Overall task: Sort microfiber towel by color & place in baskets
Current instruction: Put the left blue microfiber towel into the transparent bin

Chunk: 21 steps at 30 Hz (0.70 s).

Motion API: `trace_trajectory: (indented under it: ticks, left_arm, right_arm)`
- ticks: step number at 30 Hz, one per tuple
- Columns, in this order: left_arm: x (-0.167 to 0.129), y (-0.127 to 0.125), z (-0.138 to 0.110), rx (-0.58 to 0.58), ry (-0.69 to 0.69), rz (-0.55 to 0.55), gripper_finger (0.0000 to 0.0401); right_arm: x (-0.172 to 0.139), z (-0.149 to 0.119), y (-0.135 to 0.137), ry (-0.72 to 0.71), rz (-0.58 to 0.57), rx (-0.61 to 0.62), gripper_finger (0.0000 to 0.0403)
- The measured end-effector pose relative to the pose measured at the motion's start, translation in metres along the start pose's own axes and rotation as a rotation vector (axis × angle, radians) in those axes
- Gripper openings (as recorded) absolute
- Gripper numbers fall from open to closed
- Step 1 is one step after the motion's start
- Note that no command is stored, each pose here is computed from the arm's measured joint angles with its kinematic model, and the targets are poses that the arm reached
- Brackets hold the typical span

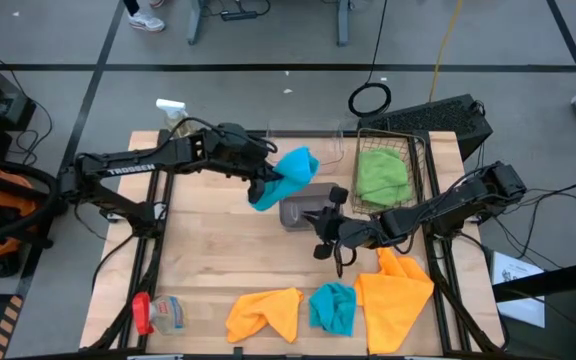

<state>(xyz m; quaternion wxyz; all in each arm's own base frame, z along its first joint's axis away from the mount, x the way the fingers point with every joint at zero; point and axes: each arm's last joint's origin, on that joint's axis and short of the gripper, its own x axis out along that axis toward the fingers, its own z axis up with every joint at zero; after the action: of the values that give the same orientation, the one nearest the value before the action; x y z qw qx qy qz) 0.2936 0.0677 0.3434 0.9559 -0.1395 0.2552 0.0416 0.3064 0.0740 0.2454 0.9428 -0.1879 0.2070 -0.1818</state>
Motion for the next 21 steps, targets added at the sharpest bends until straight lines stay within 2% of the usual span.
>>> trace_trajectory:
  ticks: [7, 14, 17, 21]
  left_arm:
    - [0.001, -0.004, -0.01, -0.017, 0.097, 0.003, 0.0019]
    - [0.003, -0.02, -0.017, 0.014, 0.146, -0.042, 0.0018]
    - [0.004, -0.026, -0.016, 0.031, 0.13, -0.064, 0.0018]
    - [0.004, -0.031, -0.016, 0.061, 0.117, -0.081, 0.0018]
  right_arm:
    - [-0.001, 0.017, -0.006, -0.125, -0.089, -0.112, 0.0118]
    - [-0.001, 0.029, -0.016, -0.226, -0.168, -0.004, 0.0249]
    - [0.008, 0.024, -0.019, -0.208, -0.148, 0.034, 0.0306]
    - [0.019, 0.018, -0.013, -0.217, -0.012, 0.071, 0.0357]
